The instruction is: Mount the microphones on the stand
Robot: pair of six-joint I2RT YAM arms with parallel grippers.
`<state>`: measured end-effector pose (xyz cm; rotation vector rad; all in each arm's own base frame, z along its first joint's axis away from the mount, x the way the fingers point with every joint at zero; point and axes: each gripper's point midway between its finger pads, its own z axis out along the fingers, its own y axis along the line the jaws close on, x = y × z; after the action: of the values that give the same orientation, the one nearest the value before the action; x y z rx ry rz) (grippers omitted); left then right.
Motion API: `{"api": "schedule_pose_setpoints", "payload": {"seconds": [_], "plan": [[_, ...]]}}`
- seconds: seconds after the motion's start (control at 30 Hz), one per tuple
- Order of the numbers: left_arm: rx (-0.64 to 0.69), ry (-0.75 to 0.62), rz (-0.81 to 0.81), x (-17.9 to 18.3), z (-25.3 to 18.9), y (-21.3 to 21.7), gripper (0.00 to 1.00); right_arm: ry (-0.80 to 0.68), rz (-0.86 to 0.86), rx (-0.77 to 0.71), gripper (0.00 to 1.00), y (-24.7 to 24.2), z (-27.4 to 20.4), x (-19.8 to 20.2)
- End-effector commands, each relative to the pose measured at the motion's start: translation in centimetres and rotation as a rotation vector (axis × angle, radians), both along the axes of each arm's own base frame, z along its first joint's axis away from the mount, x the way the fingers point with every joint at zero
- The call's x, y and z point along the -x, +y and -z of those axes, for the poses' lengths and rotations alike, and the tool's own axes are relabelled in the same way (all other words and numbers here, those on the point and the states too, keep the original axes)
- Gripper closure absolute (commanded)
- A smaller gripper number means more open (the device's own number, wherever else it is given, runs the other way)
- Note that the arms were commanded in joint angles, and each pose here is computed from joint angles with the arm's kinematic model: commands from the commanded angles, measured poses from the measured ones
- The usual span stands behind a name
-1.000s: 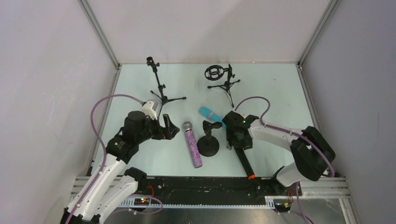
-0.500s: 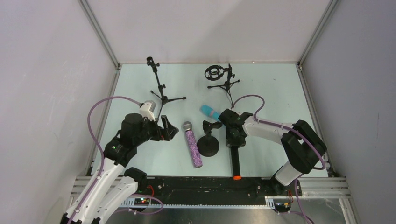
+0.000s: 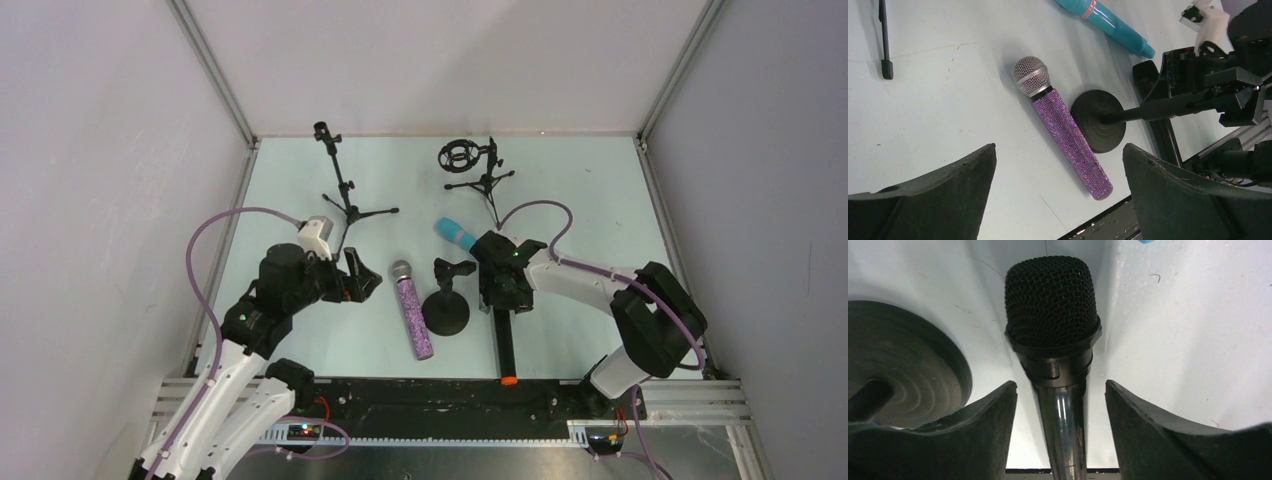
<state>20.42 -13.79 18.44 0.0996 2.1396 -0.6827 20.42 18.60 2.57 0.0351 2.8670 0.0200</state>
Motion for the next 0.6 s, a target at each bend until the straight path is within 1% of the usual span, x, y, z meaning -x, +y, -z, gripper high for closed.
{"api": "schedule_pose_setpoints", "payload": {"seconds": [0.0, 0.07, 0.23, 0.37, 0.47, 0.57], "plan": [[0.014, -0.017, -0.003, -0.1, -0.4, 0.0, 0.00, -0.113, 0.016, -0.026, 0.28, 0.1, -2.8, -1.5], [0.013, -0.018, -0.005, -0.1, -0.4, 0.0, 0.00, -0.131, 0.023, -0.033, 0.26, -0.1, -3.3, -1.6], [0.010, -0.015, -0.014, -0.2, -0.3, 0.2, 0.00, -0.134, 0.013, -0.092, 0.26, 0.2, -3.5, -1.3], [0.006, -0.010, -0.014, -0.3, -0.2, 0.2, 0.00, -0.110, -0.010, -0.112, 0.29, 0.6, -2.9, -0.8], [0.006, -0.009, -0.015, -0.3, -0.2, 0.2, 0.00, -0.074, -0.022, -0.089, 0.36, 0.5, -1.6, -0.4], [0.007, -0.009, -0.016, -0.3, -0.2, 0.2, 0.00, -0.047, -0.026, -0.070, 0.38, 0.4, -0.6, -0.1]]}}
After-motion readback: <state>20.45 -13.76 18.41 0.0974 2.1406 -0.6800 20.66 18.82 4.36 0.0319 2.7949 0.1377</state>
